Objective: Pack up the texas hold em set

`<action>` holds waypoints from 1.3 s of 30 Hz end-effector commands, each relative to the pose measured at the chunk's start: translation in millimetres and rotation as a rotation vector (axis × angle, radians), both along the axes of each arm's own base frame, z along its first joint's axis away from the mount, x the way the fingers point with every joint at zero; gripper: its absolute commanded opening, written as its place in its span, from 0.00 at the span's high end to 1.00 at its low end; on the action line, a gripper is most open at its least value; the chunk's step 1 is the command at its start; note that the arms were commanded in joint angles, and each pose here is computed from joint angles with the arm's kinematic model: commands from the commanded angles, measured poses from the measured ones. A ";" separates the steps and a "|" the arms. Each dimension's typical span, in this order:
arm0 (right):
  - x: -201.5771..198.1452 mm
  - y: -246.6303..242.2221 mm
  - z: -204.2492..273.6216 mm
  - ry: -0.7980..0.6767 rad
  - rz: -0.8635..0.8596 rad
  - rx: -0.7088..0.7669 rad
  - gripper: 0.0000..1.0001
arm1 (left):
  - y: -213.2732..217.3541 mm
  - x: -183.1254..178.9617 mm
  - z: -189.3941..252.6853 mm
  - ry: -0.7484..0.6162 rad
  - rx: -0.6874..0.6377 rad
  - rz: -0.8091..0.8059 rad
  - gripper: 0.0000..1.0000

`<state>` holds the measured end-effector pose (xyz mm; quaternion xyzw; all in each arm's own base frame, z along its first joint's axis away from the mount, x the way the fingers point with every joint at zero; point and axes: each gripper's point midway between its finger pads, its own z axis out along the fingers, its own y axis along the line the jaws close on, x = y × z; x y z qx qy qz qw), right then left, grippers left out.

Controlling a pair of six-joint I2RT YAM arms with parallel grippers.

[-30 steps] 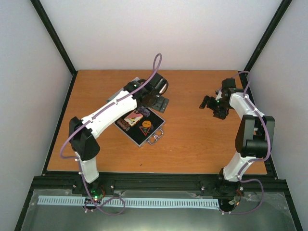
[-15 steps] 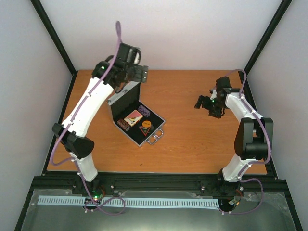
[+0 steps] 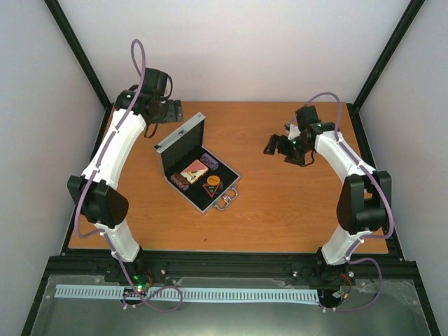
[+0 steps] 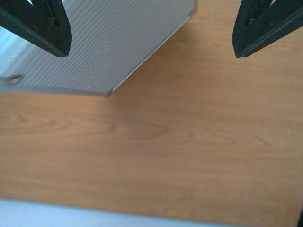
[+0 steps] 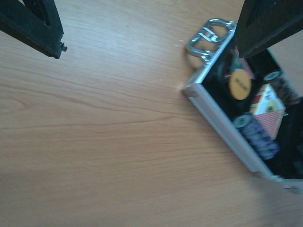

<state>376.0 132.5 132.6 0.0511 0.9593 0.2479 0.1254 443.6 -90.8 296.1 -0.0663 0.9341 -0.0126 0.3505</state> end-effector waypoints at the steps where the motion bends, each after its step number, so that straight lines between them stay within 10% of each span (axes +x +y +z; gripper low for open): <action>1: 8.4 35.9 36.2 -0.075 0.080 0.078 0.00 | -0.9 -1.6 -26.5 0.051 -0.039 0.013 0.05; 24: -4.0 39.6 23.2 -0.032 0.109 0.060 0.00 | -9.1 -19.0 -65.0 0.129 -0.100 -0.012 0.05; 39: -106.0 96.5 39.1 -0.081 0.412 0.402 0.02 | -103.5 -110.5 -54.3 0.126 -0.560 -0.339 0.07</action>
